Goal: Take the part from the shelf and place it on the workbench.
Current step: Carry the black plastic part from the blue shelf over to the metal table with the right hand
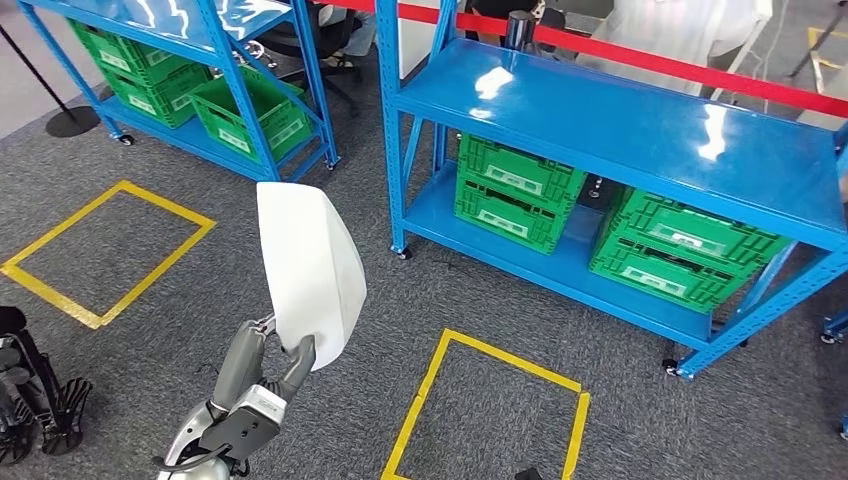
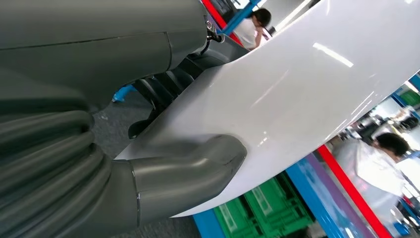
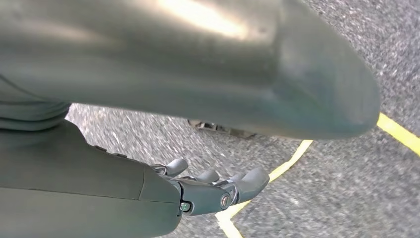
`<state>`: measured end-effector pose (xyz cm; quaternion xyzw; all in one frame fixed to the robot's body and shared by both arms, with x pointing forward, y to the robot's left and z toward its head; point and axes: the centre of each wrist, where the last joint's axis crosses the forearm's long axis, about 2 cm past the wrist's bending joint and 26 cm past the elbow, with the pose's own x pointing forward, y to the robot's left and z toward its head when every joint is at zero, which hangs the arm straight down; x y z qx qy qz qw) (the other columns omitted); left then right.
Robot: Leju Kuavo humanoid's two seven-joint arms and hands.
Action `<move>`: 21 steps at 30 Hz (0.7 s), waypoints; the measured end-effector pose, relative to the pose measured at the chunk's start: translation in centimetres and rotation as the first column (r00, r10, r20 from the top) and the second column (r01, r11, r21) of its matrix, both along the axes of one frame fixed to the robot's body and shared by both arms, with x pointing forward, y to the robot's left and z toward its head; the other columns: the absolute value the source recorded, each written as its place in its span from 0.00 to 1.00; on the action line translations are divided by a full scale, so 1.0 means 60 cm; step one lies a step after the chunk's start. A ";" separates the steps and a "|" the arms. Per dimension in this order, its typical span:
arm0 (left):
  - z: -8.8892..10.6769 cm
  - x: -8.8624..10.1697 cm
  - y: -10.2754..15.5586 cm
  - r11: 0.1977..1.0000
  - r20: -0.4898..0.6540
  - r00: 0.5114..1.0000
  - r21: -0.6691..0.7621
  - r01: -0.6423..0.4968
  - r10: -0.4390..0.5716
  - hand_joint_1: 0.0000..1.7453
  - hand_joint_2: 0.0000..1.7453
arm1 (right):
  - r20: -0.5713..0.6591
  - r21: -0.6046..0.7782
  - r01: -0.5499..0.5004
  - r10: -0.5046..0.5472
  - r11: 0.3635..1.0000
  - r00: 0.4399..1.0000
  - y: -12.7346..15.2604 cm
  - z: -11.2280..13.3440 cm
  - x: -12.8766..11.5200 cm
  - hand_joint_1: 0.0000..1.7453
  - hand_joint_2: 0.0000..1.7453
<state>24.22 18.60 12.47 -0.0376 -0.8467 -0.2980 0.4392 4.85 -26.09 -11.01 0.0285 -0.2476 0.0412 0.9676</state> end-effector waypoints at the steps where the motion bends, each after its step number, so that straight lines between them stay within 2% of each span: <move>1: 0.001 -0.001 -0.001 1.000 -0.002 1.000 0.003 -0.002 0.002 1.00 1.00 | 0.001 -0.002 -0.005 0.005 1.000 1.000 -0.001 0.000 0.001 0.00 0.00; 8: 0.004 -0.006 -0.005 1.000 -0.015 1.000 0.009 0.024 -0.024 1.00 1.00 | 0.023 -0.007 -0.031 0.031 0.999 0.999 -0.004 0.001 0.010 0.00 0.00; 17: 0.009 0.023 -0.016 0.996 -0.019 0.996 -0.022 0.091 -0.091 1.00 1.00 | -0.007 -0.014 -0.023 0.022 1.000 1.000 -0.006 0.000 0.005 0.00 0.00; 21: 0.004 0.024 -0.017 0.995 -0.036 0.995 -0.027 0.097 -0.098 1.00 1.00 | -0.039 -0.021 -0.036 0.035 0.999 0.999 -0.007 0.000 0.003 0.00 0.00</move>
